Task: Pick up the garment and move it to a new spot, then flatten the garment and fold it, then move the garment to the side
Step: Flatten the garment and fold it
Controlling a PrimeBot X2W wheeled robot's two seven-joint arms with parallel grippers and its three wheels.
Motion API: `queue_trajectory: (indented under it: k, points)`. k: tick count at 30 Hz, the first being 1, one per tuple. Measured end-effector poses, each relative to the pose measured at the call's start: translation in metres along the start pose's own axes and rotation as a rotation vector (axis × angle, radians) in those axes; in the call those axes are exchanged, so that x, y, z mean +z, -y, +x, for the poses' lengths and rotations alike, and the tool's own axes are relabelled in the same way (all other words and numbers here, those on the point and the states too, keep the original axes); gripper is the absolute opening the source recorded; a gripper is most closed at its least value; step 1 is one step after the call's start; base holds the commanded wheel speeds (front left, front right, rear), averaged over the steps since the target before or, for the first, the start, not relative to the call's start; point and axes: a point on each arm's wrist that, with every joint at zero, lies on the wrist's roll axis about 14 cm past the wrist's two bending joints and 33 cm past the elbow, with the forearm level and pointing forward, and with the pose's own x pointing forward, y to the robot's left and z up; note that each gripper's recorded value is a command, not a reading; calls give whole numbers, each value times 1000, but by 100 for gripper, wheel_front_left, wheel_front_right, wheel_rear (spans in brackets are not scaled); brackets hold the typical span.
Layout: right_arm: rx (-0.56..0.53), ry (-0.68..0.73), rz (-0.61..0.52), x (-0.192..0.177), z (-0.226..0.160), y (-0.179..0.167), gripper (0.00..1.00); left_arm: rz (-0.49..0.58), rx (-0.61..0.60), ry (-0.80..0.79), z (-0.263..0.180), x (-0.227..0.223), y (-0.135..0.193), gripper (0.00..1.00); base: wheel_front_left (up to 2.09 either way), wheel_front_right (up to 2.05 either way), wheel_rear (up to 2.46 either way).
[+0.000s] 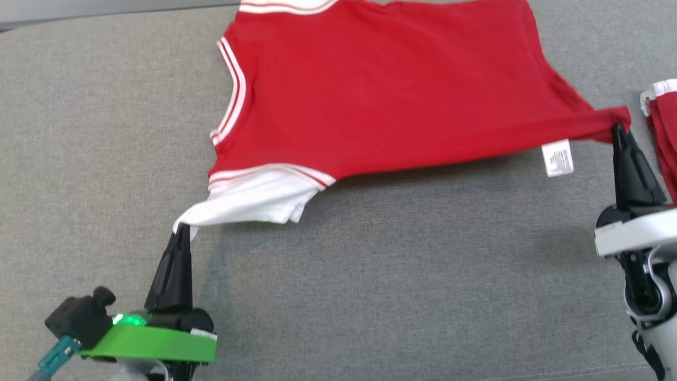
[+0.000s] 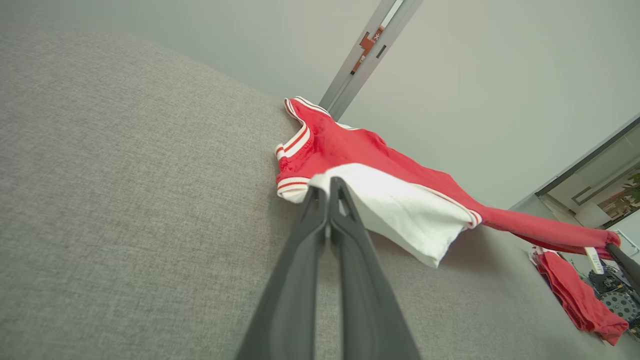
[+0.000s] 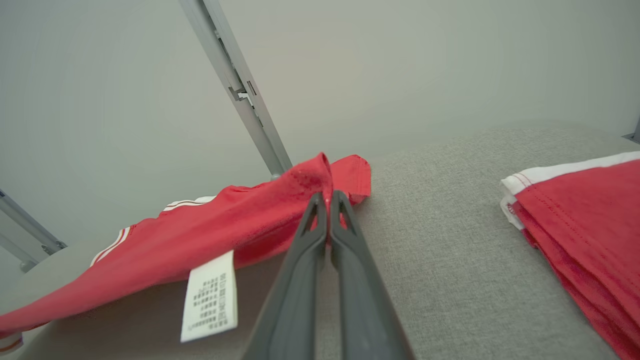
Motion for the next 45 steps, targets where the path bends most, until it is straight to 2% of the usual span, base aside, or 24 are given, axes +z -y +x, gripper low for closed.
queue_trajectory:
  k: [11,18,25,33,45]
  points:
    - [-44,-29,-36,-3,-61,9,0,10,15,-44,-38,-1,9,0,0,0,0]
    - [-73,-66,-39,-14,-72,15,0,20,-47,-80,-26,-8,31,0,0,0,0]
    - [-78,-125,-38,-36,-53,19,0,50,-101,-60,19,-9,46,0,0,0,0]
    - [-88,-139,-65,-43,-17,30,0,129,-144,-12,68,-2,51,0,0,0,0]
    - [-72,-192,-94,-66,23,33,0,274,-153,0,120,-5,36,0,0,0,0]
